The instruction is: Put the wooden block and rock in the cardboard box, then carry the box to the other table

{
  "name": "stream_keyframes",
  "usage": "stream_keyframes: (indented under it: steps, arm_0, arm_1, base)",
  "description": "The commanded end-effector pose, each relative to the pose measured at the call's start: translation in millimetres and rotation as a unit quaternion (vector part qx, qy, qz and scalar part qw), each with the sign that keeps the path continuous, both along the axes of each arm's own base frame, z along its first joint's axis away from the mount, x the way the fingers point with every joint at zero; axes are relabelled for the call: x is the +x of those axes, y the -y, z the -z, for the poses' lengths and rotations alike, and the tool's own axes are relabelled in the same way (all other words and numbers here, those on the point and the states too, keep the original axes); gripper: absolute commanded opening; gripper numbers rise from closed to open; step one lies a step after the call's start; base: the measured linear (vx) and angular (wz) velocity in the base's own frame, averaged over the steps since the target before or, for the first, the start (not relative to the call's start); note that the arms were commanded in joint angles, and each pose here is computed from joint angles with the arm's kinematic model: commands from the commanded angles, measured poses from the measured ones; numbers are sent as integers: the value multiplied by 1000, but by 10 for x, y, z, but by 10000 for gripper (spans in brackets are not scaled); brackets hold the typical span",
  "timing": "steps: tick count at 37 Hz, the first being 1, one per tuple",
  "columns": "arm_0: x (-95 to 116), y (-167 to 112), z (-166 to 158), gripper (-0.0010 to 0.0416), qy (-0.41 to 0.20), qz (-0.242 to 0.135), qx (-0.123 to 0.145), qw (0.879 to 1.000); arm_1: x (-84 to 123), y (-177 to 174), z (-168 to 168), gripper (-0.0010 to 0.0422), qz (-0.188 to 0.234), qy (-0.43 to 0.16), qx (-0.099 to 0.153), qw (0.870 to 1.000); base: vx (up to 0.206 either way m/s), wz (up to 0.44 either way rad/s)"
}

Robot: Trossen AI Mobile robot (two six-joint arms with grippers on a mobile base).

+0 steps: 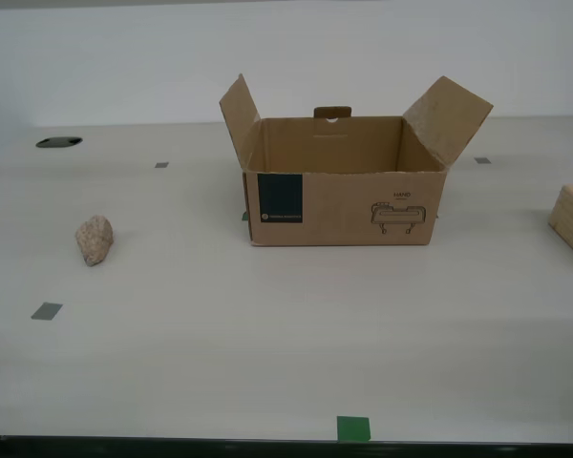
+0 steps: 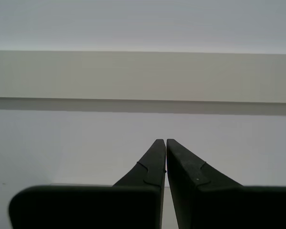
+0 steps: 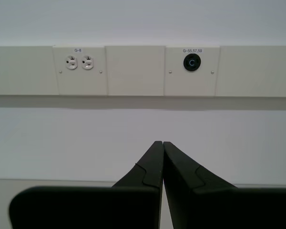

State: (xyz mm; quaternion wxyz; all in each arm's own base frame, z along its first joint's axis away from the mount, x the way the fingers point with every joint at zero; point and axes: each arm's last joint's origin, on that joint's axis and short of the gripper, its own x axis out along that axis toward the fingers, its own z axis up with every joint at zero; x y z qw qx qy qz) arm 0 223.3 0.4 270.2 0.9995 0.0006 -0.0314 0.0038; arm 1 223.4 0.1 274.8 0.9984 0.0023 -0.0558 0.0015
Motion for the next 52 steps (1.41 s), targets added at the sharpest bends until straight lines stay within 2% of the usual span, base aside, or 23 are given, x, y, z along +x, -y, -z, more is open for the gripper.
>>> stream_keyframes:
  steps: [1,20,31,43,52]
  arm_0:
    - [0,-1,-6,0,2,0,1,1000]
    - [-4,-1,-11,0,3,0,-1,1000]
    - [-68,-1,-82,0,20,0,0,1000]
    - [-73,-1,-221,0,-21,0,-1,1000]
    - [-73,-1,-431,0,-70,0,-1,998]
  arm_1:
    - [-1,-1,-4,0,0,2,2,1000]
    - [2,0,-17,0,0,3,2,1000]
    - [21,2,-137,0,0,10,1,1000]
    - [72,2,-281,0,1,-48,1,999]
    - [80,2,-426,0,1,-119,-21,993]
  base:
    - [0,0]
    - [0,0]
    - [0,0]
    - [0,0]
    - [0,0]
